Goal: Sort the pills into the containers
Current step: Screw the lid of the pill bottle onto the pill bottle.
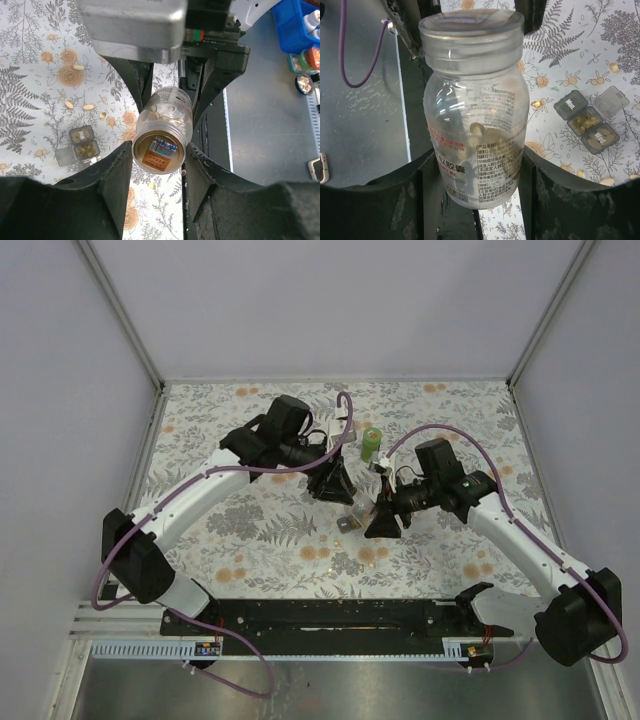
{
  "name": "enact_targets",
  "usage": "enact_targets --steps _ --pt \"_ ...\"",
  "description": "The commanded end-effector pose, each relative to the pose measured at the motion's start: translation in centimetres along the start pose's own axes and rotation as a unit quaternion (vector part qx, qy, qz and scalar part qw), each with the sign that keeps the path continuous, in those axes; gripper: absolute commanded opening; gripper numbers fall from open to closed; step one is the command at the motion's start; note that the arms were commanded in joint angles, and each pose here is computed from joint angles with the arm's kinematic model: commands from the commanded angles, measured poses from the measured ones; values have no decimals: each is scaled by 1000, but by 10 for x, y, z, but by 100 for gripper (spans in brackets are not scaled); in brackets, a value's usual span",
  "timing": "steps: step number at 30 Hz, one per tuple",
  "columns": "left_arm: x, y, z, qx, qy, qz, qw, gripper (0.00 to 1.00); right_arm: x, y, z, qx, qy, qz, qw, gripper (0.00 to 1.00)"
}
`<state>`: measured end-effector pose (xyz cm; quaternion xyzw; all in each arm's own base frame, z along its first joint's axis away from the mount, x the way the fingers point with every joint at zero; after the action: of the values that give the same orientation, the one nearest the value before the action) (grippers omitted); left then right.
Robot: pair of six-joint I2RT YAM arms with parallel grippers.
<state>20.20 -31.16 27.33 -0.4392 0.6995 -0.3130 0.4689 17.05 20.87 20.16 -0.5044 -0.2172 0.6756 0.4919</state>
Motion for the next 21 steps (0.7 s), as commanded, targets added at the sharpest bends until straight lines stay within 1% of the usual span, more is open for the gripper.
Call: enact_targets --steps 1,10,14,21 --pt "-1 0 -14 65 7 -2 998 47 -8 -35 8 -38 -35 -51 997 0" --pt "-7 4 -30 163 40 -16 986 52 -12 -41 14 -2 -95 -70 993 0" --pt "-7 10 -39 202 68 -22 977 54 -11 -43 19 10 -126 -71 989 0" --pt "-8 16 -49 261 104 -25 959 56 -10 -43 24 25 -162 -70 984 0"
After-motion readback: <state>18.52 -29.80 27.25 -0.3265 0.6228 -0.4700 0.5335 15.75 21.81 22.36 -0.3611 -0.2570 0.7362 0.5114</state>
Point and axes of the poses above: each gripper's point midway between its finger pads, its own x axis out along the fingers, its own z axis along the line the jaws close on, y = z × x, the point moved 3 cm from there along -x, back along the fingers, and after that the axes turned 1 degree about x, right-handed, at the moved point
